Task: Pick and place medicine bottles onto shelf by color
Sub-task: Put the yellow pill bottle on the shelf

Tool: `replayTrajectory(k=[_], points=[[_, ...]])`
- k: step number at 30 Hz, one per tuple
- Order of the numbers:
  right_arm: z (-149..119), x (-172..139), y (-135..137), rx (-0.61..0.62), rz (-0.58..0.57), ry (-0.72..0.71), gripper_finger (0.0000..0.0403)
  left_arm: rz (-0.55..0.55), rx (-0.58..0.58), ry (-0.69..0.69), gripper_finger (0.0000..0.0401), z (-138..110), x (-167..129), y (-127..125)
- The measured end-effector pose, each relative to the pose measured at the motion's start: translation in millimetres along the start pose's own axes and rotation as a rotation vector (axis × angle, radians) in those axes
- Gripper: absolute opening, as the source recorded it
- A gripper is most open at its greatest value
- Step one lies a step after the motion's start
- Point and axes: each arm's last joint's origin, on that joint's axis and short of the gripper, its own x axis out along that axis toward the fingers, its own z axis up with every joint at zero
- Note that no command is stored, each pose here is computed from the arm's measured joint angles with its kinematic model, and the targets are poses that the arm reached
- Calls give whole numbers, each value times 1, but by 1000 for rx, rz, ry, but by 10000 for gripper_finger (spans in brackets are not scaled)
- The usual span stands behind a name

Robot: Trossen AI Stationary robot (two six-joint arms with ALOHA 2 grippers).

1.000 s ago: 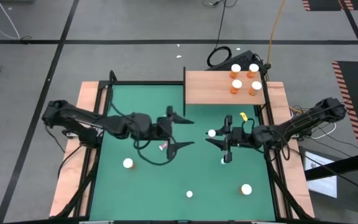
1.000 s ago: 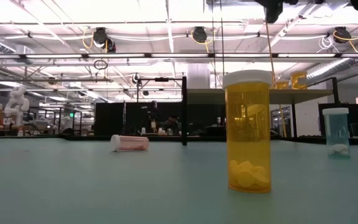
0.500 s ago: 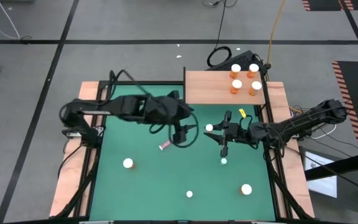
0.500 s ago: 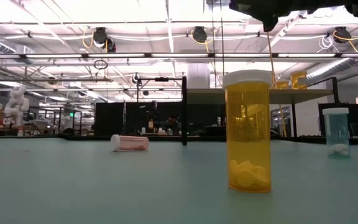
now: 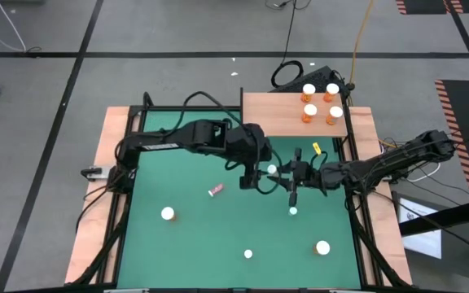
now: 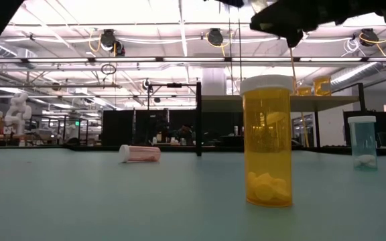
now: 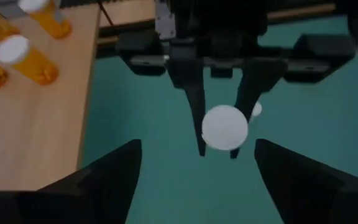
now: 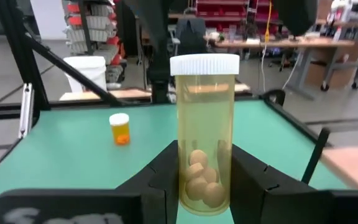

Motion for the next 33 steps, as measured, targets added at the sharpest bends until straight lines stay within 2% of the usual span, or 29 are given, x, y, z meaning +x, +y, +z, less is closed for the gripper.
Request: replayTrajectory(k=[5,8,18,22,26,33], points=[[-10,-1,-1,37,-8,36,94,-10,38,2,355,1,6,-7],[-11,-1,-1,54,-8,38,94,-23,53,54,366,-5,18,-11],[-11,-1,-1,55,-9,41,99,-16,50,66,367,-6,27,-8],[-10,-1,-1,20,-9,36,99,-8,51,28,367,-3,25,-6],[-8,-1,-2,-48,-9,17,99,-3,45,29,349,-3,26,-3],[-5,2,-10,-106,-42,-8,100,8,18,46,287,-5,26,4]])
